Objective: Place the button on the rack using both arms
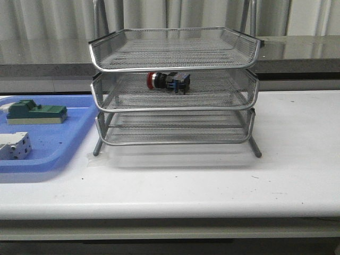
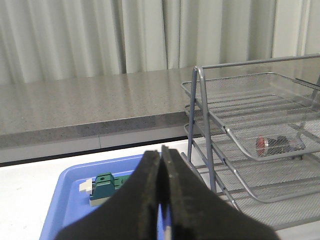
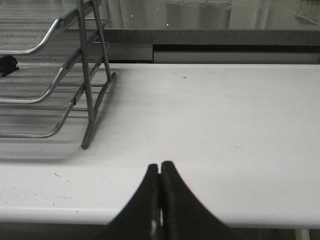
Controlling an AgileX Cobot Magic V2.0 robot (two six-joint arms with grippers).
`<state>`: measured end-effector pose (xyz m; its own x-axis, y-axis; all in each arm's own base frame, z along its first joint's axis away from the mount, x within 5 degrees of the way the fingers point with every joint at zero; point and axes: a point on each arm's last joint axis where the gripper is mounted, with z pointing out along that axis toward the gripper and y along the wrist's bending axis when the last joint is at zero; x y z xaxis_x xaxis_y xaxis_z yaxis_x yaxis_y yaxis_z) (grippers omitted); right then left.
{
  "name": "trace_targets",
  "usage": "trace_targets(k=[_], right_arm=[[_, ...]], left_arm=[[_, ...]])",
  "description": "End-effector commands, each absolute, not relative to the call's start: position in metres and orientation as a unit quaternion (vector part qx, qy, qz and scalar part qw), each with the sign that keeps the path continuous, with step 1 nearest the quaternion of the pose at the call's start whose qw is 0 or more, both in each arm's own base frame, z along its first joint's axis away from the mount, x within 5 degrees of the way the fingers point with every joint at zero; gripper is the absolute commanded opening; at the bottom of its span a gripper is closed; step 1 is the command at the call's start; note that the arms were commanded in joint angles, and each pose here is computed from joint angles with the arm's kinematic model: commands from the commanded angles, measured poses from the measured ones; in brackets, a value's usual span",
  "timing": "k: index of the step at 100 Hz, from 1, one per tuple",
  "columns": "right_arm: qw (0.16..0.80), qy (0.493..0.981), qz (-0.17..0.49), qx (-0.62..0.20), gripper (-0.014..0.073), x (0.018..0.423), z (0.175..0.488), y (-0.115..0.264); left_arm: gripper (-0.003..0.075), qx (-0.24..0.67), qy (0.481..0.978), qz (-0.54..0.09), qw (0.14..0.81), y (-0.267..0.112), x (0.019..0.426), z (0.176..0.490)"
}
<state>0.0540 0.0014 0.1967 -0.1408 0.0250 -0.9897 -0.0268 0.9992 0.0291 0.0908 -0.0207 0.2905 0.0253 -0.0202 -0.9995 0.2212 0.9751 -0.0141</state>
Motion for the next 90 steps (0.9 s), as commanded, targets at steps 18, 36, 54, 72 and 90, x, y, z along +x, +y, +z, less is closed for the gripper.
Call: trace_targets(k=[18, 36, 54, 72, 90], right_arm=[[0.715, 0.699, 0.019, -0.002, -0.006, 0.0555, 0.1994, 0.0015], [0.715, 0.699, 0.019, -0.002, -0.006, 0.0555, 0.1996, 0.0015], [0.715, 0.699, 0.019, -0.002, -0.006, 0.0555, 0.1996, 0.0015], [0.715, 0.699, 0.019, -0.002, -0.006, 0.0555, 0.1995, 0.0015], [0.715, 0.699, 0.019, -0.002, -0.006, 0.0555, 0.1995, 0.0015]], left_arm=[[-0.002, 0.059, 0.674, -0.079, 0.732, -0.0182, 0.0911, 0.3025], [-0.002, 0.059, 0.674, -0.079, 0.732, -0.0182, 0.0911, 0.3025], [-0.002, 0.059, 0.674, -0.079, 0.732, -0.0182, 0.0911, 0.3025], [-0.002, 0.059, 0.674, -0.079, 0.732, -0.0182, 0.0911, 0.3025], [-0.002, 0.059, 0.674, -0.079, 0.732, -0.0182, 0.0911, 0.3025]])
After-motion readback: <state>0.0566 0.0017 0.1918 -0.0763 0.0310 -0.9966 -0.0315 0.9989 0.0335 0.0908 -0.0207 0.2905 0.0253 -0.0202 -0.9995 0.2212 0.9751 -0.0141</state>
